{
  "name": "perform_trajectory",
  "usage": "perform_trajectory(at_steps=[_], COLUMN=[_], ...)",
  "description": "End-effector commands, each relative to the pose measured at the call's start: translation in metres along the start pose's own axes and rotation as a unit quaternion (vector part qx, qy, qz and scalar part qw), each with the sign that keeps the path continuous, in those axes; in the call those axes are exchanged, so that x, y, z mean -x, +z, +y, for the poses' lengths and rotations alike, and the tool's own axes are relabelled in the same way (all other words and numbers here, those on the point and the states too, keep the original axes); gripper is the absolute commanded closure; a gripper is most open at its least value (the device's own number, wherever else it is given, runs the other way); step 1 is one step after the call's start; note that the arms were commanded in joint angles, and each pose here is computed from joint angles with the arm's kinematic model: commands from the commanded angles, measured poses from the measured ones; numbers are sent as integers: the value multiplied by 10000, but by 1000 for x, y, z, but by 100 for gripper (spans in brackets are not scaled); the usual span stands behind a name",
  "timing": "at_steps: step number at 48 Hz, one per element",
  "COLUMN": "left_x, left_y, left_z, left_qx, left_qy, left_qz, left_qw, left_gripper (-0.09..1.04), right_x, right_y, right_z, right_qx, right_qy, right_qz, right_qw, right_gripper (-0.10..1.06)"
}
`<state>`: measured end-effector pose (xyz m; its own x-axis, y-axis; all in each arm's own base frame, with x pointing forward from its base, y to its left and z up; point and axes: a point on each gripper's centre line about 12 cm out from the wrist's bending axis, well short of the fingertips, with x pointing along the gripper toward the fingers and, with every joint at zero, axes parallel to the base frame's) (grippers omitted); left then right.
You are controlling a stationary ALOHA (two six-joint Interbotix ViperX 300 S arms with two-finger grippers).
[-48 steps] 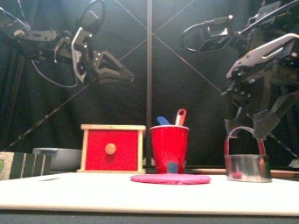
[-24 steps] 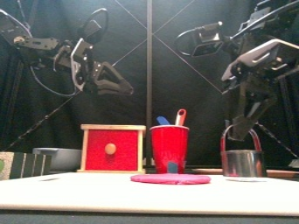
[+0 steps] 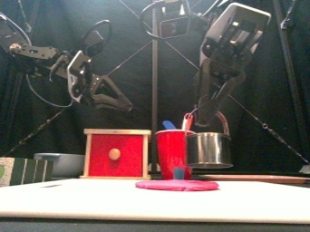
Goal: Get the cutter from the drawer then cut the dough then place the extra dough in the bowl
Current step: Cut the dough
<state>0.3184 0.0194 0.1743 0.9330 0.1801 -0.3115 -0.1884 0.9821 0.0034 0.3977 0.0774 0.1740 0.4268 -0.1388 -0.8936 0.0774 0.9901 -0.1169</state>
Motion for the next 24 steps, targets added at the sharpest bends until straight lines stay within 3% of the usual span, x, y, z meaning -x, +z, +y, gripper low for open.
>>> perform_trajectory(at_steps=[1,24], left_x=[-1,3], left_y=[6,-4], left_z=[0,2], left_qx=[-43,-93], left_qy=[-7,-2], left_qz=[-120,9], left_qw=[9999,10000], left_gripper=[57,57], right_x=[8,-6], right_y=[19,27], right_z=[-4,-6], right_qx=[-59,-12], right_qy=[-13,-99], right_qz=[-256,-245], right_qw=[9997,9997], right_gripper=[49,49])
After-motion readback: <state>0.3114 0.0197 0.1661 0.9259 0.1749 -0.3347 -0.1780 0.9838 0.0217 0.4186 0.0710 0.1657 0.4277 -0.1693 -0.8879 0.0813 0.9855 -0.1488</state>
